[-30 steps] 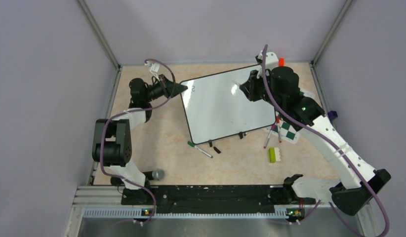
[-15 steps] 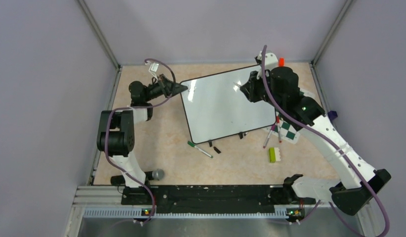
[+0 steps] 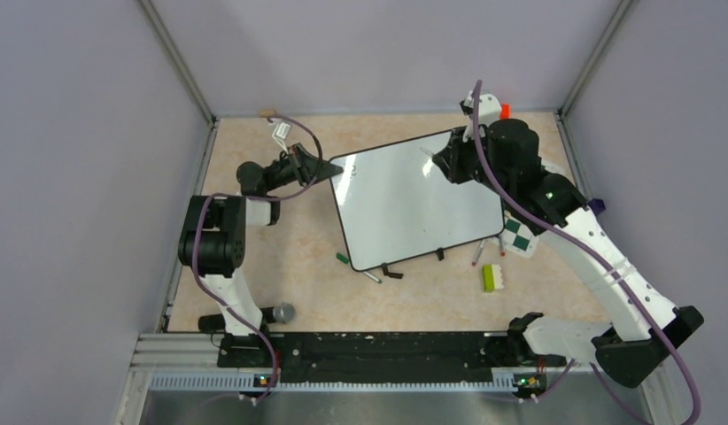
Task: Write a sentence on the whiteboard
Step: Adjust the whiteboard at the center of the board.
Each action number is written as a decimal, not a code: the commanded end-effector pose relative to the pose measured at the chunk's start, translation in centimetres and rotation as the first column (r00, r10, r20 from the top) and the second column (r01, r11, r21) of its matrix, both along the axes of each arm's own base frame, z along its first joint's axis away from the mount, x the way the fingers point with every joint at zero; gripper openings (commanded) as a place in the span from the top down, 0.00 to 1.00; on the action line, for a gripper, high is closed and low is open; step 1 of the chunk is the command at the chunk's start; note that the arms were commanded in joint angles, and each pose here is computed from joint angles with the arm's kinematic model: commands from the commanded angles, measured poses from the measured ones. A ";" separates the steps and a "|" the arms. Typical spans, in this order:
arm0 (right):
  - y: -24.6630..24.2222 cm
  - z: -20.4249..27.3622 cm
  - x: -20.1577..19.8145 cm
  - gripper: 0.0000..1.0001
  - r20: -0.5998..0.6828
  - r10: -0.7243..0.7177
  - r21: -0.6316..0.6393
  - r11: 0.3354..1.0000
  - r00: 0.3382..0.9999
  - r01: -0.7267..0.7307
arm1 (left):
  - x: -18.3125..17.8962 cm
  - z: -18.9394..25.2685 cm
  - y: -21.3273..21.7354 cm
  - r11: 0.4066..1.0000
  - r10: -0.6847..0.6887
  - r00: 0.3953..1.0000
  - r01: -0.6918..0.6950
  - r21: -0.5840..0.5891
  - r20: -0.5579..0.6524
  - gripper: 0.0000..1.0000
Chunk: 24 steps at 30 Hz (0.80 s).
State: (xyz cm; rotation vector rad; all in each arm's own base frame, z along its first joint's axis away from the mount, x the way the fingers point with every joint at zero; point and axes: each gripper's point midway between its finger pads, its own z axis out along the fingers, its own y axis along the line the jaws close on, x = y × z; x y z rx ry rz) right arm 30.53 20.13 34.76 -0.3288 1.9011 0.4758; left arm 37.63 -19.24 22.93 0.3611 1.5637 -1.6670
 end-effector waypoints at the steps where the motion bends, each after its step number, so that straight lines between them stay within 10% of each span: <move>1: -1.0 3.2 -0.5 1.00 0.071 -0.018 0.037 0.999 0.997 0.015 | -4.5 -0.4 -2.2 0.980 -0.184 0.981 0.188 0.067 -0.061 1.00; 24: -0.9 3.8 -1.1 1.00 0.086 0.007 0.052 0.999 0.996 -0.012 | -2.0 -1.1 -2.2 0.953 0.122 0.977 -0.067 0.296 -0.173 0.75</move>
